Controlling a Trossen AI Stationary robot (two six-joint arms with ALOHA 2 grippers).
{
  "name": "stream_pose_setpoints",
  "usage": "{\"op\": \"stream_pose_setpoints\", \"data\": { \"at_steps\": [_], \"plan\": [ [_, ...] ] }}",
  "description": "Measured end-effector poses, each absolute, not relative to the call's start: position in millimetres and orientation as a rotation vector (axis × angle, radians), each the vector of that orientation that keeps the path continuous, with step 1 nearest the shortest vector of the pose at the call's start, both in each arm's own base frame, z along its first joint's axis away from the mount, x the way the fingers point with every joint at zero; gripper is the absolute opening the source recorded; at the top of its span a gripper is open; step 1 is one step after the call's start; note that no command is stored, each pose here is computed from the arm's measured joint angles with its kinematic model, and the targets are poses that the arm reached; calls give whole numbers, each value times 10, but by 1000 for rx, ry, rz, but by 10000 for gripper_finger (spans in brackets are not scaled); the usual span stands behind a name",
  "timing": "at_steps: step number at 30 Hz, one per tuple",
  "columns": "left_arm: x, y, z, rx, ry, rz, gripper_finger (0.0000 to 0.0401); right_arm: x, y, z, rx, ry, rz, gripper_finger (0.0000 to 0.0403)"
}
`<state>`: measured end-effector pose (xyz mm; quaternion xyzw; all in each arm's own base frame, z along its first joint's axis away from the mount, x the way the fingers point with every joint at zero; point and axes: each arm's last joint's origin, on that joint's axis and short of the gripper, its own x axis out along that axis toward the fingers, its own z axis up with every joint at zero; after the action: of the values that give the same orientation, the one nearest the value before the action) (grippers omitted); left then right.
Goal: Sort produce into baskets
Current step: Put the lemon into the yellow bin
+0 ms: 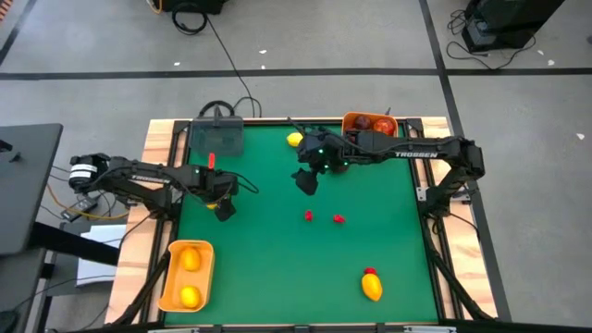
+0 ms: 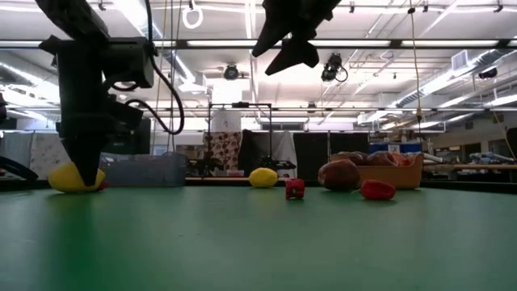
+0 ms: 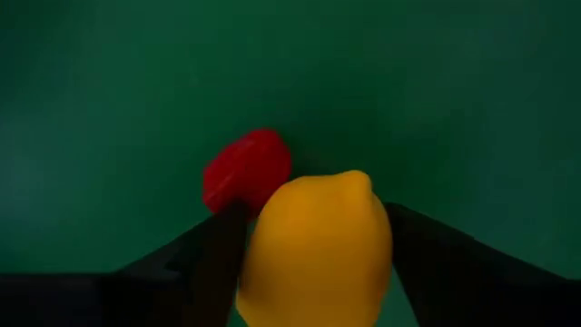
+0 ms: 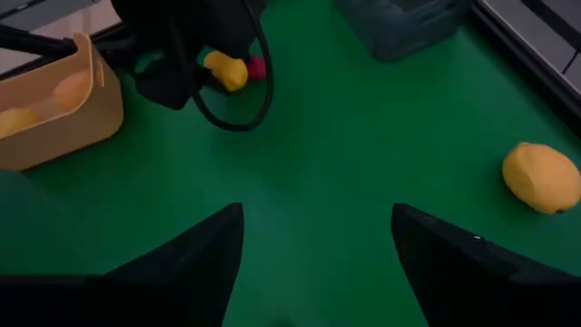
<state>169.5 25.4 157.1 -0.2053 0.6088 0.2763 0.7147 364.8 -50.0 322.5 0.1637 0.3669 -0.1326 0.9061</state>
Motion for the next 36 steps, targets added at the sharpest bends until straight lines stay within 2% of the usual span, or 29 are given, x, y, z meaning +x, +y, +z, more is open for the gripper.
{"op": "stream_pose_setpoints", "data": {
  "at_steps": [3,5,9,14,21,36],
  "plan": [
    [1698,259,1582,-506,1341,635,208,3645,-495,3221,345,763,-277,290],
    [1712,257,1635,-564,1339,669,192,3631,-495,3208,346,782,-280,290],
    [1797,233,1889,-658,1357,631,192,3573,-500,3093,334,865,-315,290],
    [1913,100,2461,-620,1361,557,219,3476,-502,2810,375,1000,-351,290],
    [1908,-258,3124,-576,1279,516,206,3448,-374,2595,432,1027,-399,290],
    [1379,-1272,3105,-598,1271,419,222,3487,151,2591,477,966,-415,290]
  ]
}}
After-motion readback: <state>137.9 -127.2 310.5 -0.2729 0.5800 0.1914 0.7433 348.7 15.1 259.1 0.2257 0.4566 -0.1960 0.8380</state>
